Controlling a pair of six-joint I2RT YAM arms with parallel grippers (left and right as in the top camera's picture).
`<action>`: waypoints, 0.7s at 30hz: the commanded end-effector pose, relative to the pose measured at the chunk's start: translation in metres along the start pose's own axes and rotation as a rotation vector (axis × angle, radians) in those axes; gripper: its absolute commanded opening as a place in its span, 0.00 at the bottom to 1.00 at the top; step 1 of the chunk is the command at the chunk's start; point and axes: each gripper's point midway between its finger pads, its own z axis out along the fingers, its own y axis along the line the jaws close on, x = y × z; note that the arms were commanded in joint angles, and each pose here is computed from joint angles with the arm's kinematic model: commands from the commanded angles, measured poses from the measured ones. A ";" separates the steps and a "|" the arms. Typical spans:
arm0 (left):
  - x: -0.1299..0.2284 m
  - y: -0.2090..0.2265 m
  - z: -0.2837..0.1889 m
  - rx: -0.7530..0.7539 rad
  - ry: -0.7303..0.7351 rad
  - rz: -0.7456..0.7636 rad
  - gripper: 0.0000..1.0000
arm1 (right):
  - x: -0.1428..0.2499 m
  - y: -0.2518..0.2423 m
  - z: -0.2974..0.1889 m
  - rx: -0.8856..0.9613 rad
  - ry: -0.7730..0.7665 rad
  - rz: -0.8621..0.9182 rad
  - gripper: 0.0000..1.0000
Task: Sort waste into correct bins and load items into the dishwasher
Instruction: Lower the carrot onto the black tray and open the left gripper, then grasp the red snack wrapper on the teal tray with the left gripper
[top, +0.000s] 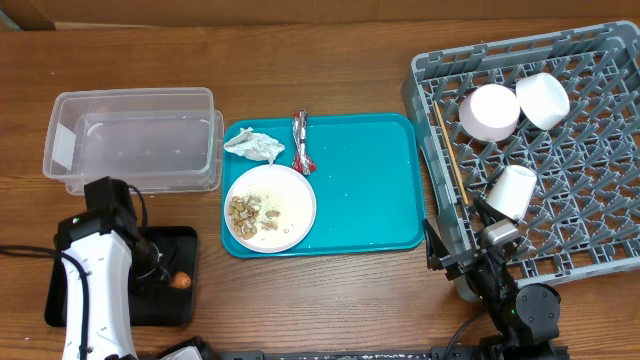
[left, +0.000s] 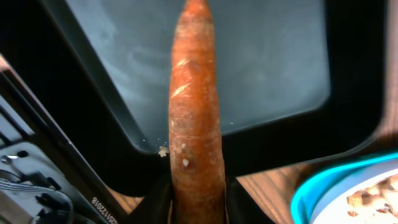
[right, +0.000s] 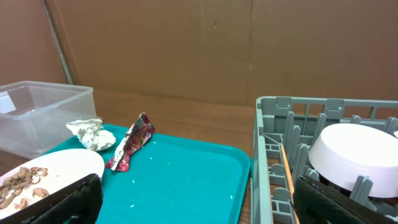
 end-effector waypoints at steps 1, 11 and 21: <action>-0.002 -0.009 -0.005 0.073 0.033 -0.027 0.68 | 0.001 0.001 0.000 -0.008 -0.007 -0.003 1.00; -0.025 -0.085 -0.113 0.361 -0.140 0.164 0.75 | 0.001 0.001 0.000 -0.008 -0.008 -0.003 1.00; 0.115 -0.252 -0.110 0.553 -0.331 1.033 0.71 | 0.001 0.001 0.000 -0.008 -0.008 -0.003 1.00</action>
